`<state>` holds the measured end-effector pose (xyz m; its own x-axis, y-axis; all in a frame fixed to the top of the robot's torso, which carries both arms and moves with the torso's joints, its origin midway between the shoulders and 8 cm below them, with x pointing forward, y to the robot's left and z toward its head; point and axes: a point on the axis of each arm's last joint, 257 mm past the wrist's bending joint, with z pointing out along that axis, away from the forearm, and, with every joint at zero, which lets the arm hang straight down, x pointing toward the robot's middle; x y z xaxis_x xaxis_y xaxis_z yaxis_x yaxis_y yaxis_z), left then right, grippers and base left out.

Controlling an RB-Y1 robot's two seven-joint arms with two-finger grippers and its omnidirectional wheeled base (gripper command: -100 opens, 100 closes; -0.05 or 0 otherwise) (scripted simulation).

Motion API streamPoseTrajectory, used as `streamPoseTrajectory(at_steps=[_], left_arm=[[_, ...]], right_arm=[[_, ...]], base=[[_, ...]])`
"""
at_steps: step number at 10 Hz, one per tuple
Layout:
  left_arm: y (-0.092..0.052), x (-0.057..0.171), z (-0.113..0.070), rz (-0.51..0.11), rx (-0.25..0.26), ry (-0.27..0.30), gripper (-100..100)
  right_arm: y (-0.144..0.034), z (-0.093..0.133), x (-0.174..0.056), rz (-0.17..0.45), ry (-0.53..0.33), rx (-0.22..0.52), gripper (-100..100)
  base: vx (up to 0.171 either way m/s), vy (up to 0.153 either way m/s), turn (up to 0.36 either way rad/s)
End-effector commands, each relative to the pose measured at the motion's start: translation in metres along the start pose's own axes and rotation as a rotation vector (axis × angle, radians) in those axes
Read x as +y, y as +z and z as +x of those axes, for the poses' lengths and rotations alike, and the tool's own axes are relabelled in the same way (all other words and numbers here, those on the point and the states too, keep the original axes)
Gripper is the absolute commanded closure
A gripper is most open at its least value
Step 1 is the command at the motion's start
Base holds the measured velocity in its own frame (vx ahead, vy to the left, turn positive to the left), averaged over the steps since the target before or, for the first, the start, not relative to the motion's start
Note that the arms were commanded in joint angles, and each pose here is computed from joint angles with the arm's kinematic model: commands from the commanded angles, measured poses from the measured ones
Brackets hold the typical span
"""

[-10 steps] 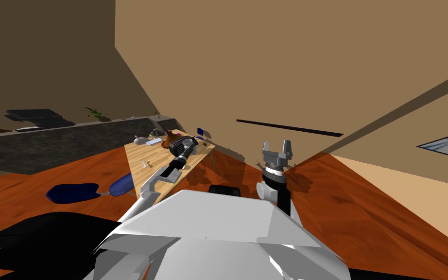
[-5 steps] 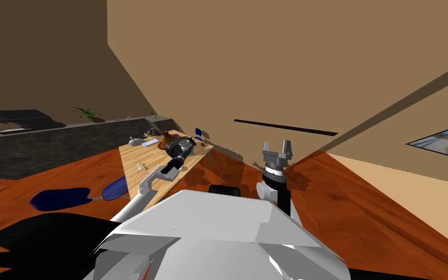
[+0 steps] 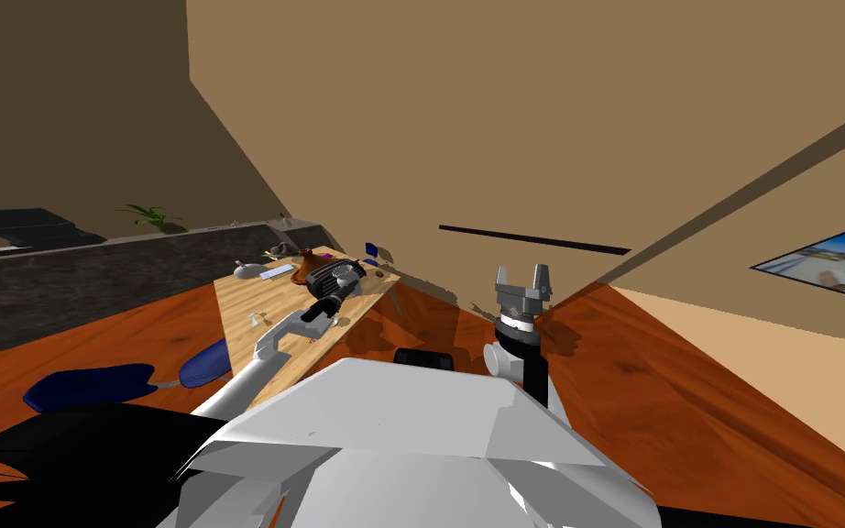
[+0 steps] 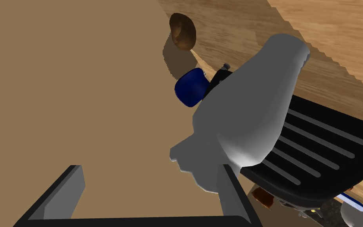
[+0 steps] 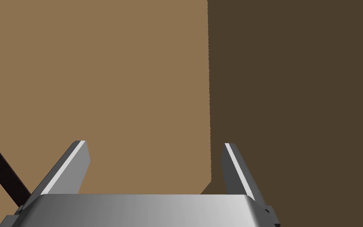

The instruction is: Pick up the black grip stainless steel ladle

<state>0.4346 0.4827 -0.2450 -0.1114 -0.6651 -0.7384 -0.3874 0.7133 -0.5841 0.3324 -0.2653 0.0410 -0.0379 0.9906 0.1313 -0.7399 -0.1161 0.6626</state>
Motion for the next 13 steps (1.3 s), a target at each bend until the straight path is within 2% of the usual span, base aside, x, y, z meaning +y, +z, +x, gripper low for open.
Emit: streamPoseTrajectory(at_steps=[1, 2, 3, 5, 6, 7, 8, 9, 10, 11, 12, 13], left_arm=[[0.005, 0.03, -0.006, -0.082, 0.012, 0.027, -100], [0.004, 0.039, -0.004, -0.114, 0.02, 0.026, -100], [0.007, 0.056, -0.011, -0.165, 0.026, 0.045, -100], [0.006, 0.068, -0.009, -0.198, 0.035, 0.044, -100], [0.007, 0.091, -0.016, -0.262, 0.044, 0.056, -100], [0.005, 0.096, -0.014, -0.281, 0.05, 0.056, -100], [0.005, 0.115, -0.021, -0.334, 0.059, 0.064, -100], [0.003, 0.123, -0.019, -0.362, 0.068, 0.063, -100], [0.002, 0.142, -0.024, -0.414, 0.078, 0.065, -100], [-0.001, 0.147, -0.023, -0.435, 0.085, 0.064, -100], [-0.004, 0.166, -0.026, -0.488, 0.099, 0.062, -100], [-0.007, 0.171, -0.024, -0.513, 0.109, 0.061, -100]], right_arm=[[0.0, 0.0, 0.0, 0.0, 0.0, 0.0, 0], [0.0, 0.0, 0.0, 0.0, 0.0, 0.0, 0], [0.0, 0.0, 0.0, 0.0, 0.0, 0.0, 0], [0.0, 0.0, 0.0, 0.0, 0.0, 0.0, 0], [0.0, 0.0, 0.0, 0.0, 0.0, 0.0, 0], [0.0, 0.0, 0.0, 0.0, 0.0, 0.0, 0], [0.0, 0.0, 0.0, 0.0, 0.0, 0.0, 0], [0.0, 0.0, 0.0, 0.0, 0.0, 0.0, 0], [0.0, 0.0, 0.0, 0.0, 0.0, 0.0, 0], [0.0, 0.0, 0.0, 0.0, 0.0, 0.0, 0], [0.0, 0.0, 0.0, 0.0, 0.0, 0.0, 0], [0.0, 0.0, 0.0, 0.0, 0.0, 0.0, 0]], base=[[0.025, 0.0, -0.039], [0.021, 0.004, -0.032], [0.021, 0.006, -0.062], [0.013, 0.01, -0.011], [0.014, 0.018, -0.051], [0.018, 0.023, -0.036], [0.023, 0.03, -0.064], [0.02, 0.033, -0.03], [0.022, 0.042, -0.044], [0.017, 0.042, -0.025], [0.017, 0.053, -0.056], [0.021, 0.052, -0.028]])
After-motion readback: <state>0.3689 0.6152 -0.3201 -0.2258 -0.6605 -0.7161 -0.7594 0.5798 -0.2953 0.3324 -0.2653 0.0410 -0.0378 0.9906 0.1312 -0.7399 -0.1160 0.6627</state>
